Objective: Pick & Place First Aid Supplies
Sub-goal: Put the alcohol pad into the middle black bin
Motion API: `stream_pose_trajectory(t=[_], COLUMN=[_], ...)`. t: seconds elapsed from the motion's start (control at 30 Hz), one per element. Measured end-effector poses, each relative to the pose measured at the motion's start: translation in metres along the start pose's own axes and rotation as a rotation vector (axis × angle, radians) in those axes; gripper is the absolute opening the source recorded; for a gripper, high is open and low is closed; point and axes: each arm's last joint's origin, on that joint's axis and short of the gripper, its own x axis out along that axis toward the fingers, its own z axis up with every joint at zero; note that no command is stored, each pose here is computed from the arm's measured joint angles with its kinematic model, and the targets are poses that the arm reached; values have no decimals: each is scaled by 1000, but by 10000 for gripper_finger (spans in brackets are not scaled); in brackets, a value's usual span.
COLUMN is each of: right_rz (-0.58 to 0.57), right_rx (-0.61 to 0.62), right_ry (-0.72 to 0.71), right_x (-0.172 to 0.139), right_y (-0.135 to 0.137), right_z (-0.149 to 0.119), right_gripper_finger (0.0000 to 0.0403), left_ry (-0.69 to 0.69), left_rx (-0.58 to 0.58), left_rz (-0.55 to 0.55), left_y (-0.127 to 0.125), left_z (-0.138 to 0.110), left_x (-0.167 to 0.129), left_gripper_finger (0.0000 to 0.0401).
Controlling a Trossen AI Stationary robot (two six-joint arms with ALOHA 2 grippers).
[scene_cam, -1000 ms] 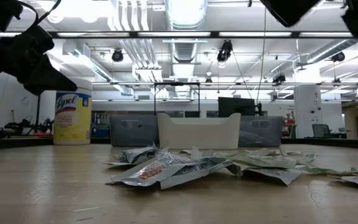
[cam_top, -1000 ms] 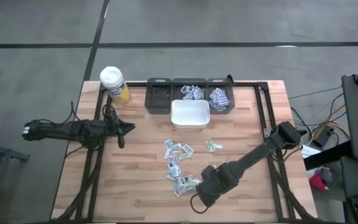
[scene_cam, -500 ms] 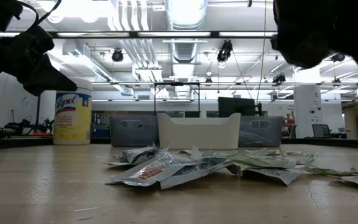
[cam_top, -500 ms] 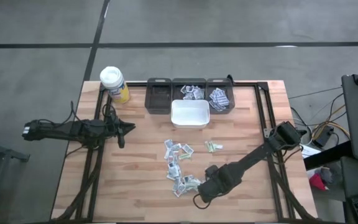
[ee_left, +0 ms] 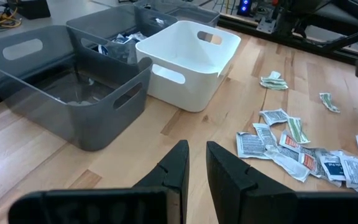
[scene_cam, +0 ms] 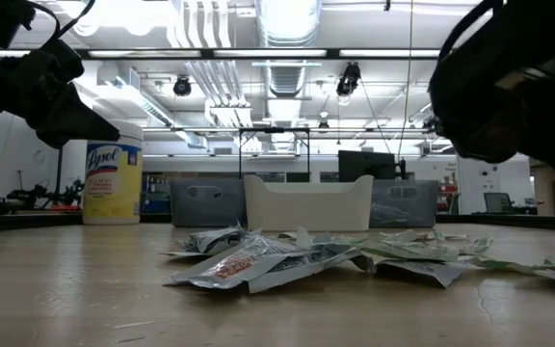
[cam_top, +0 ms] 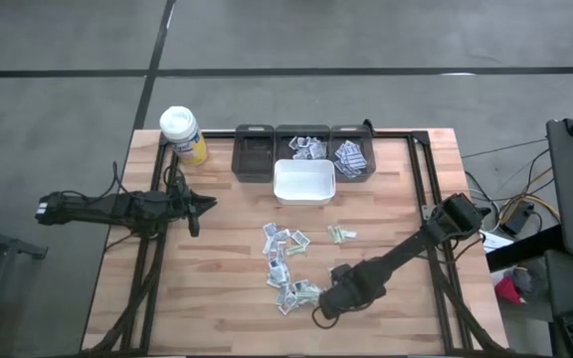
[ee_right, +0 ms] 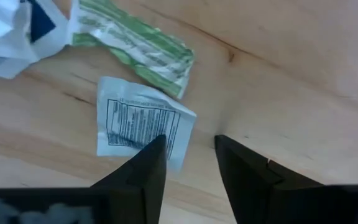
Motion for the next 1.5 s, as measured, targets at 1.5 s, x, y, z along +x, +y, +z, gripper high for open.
stream_pose_trajectory(t=[1.5], right_rz=[211], right_rx=[-710], right_ry=[-315], right_x=[-69], right_y=[-1], right_z=[1], right_gripper_finger=[8], left_ry=[-13], left_rx=[-3], left_rz=[-4], left_y=[0], left_z=[1], left_x=[0], left_gripper_finger=[53])
